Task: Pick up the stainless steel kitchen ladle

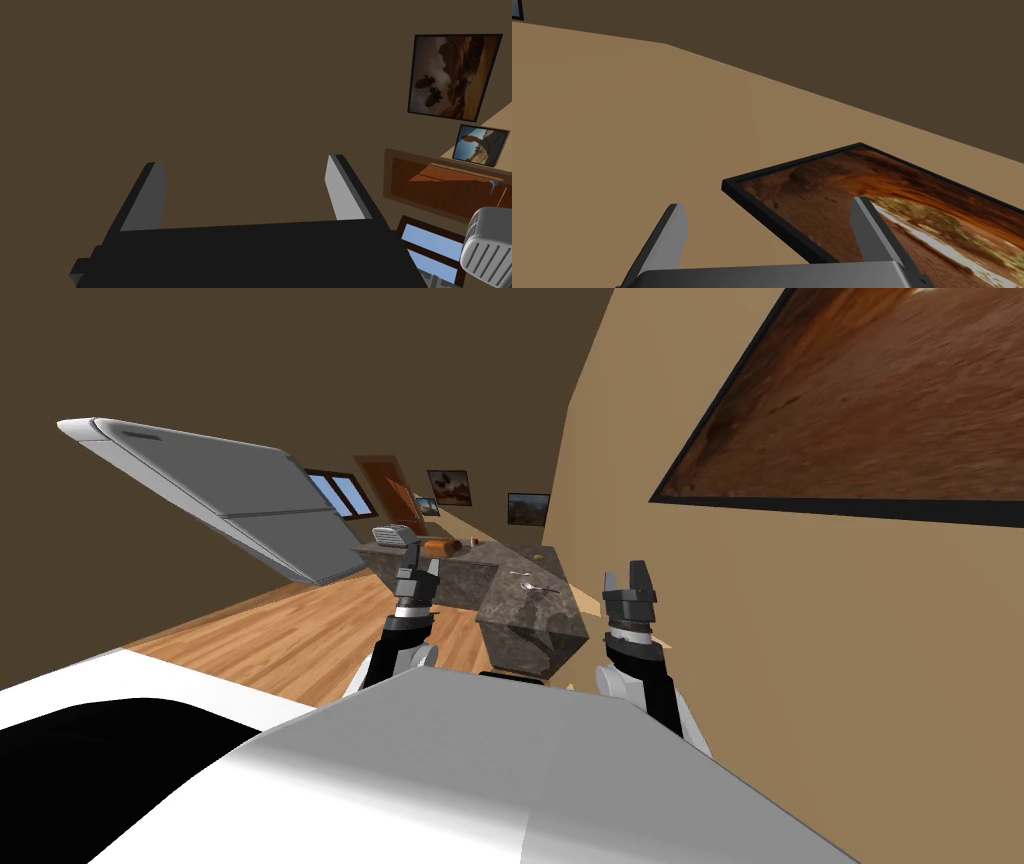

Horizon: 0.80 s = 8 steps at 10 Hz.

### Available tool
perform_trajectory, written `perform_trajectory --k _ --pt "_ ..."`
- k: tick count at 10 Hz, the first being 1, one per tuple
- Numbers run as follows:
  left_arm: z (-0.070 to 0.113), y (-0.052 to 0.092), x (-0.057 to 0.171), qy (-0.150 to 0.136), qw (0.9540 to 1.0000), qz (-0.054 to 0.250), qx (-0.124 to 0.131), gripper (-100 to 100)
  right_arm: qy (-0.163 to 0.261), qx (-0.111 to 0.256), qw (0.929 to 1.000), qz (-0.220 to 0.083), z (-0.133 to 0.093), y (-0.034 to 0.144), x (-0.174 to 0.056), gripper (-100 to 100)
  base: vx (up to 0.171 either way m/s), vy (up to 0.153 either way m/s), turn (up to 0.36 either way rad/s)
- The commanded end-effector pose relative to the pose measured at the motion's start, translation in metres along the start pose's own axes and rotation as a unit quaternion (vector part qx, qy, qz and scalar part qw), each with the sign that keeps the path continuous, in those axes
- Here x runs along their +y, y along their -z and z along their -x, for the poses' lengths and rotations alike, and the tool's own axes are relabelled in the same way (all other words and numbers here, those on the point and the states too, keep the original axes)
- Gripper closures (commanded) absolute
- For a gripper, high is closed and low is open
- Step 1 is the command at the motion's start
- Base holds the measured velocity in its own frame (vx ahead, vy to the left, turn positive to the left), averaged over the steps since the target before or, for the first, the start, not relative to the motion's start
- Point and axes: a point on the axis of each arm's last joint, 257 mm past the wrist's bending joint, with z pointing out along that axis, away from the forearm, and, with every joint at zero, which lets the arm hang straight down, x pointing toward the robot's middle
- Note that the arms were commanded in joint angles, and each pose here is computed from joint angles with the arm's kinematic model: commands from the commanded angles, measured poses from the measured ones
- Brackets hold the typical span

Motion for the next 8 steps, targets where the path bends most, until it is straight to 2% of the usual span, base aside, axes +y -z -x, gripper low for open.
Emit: perform_trajectory --k 1,5,8 --pt "0.000 0.000 0.000 0.000 1.0000 0.000 0.000 0 0.008 0.016 0.9998 0.002 -0.004 0.000 -0.002 -100 -0.037 0.072 0.027" --pt "0.000 0.000 0.000 0.000 1.0000 0.000 0.000 0 0.044 0.078 0.9960 0.003 -0.017 0.000 -0.022 -100 -0.039 0.078 0.099" --pt "0.000 0.000 0.000 0.000 1.0000 0.000 0.000 0 0.062 0.109 0.9921 0.003 -0.023 0.001 -0.031 -100 -0.019 0.064 0.084"
